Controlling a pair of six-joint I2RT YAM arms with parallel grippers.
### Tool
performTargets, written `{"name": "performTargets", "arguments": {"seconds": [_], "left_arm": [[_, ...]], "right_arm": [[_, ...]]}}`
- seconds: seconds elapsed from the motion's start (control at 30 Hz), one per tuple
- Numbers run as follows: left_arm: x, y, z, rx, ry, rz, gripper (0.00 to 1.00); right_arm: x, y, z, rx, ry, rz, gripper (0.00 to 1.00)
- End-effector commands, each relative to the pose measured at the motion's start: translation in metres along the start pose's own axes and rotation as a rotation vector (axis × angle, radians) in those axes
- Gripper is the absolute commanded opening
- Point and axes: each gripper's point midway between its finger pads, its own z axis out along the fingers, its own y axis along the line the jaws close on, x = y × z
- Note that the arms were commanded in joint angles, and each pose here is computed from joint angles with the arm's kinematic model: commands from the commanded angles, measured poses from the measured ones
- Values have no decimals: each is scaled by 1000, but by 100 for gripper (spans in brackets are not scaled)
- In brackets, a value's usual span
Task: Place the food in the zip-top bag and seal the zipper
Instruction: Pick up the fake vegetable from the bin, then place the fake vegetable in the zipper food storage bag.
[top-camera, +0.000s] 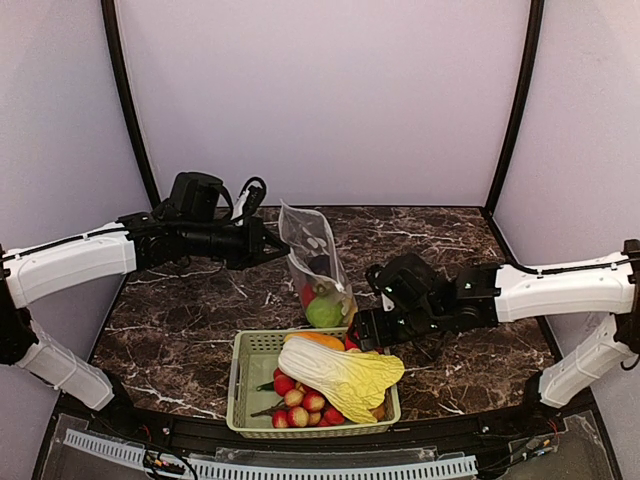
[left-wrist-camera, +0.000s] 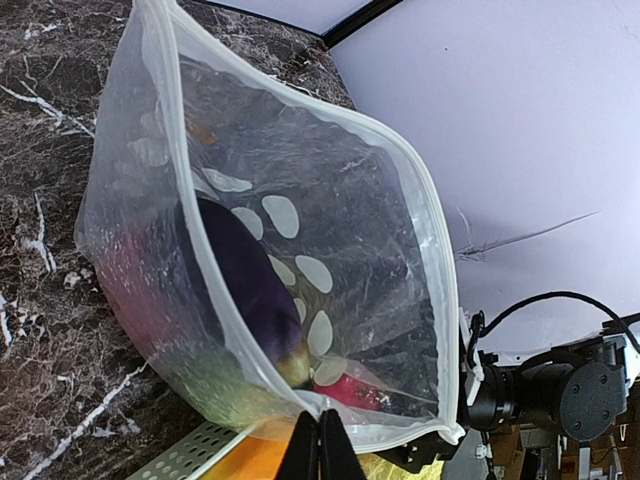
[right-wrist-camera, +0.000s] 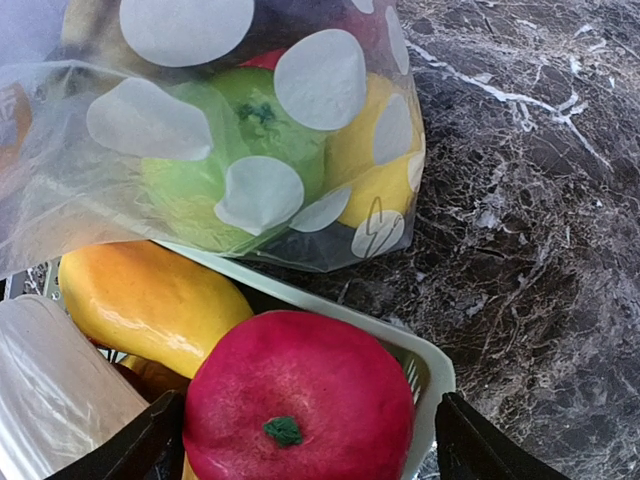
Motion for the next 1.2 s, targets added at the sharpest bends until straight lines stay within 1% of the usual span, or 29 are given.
{"name": "performTargets", "arguments": {"seconds": [0.0,0.2,0.3,0.43,0.6,0.7,0.83,0.97,1.03,1.17], "left_arm": [[-2,-5,-11,16,-24,6,1],[-2,-5,-11,17,-24,7,1],[-2,-5,-11,18,-25,8,1],[-2,-4,-11,16,-25,10,1],[-2,-7,-11,30,-25,19,1],[-4,-12,-11,47,-24,31,1],[-6,-21,-11,88,-24,49,1],[-9,-31,-14,126,-27,74,1],[-9,-34,-15,132,-25,87,1],[-8,-35,-16,134,-18,99,1]], "right_arm": [[-6,2,1,-6,-8,-4,79],[-10,3,-10,-24,-35,8,62],[-13,3,-22,-38,-59,12,58],[-22,3,-48,-74,-122,9,57],[-46,4,-98,-120,-251,-14,57],[-69,12,-128,-146,-329,-40,57],[-104,34,-157,-175,-415,-106,56],[-137,61,-166,-185,-463,-190,57],[-152,74,-159,-185,-470,-236,57],[-179,91,-144,-198,-475,-278,56]]}}
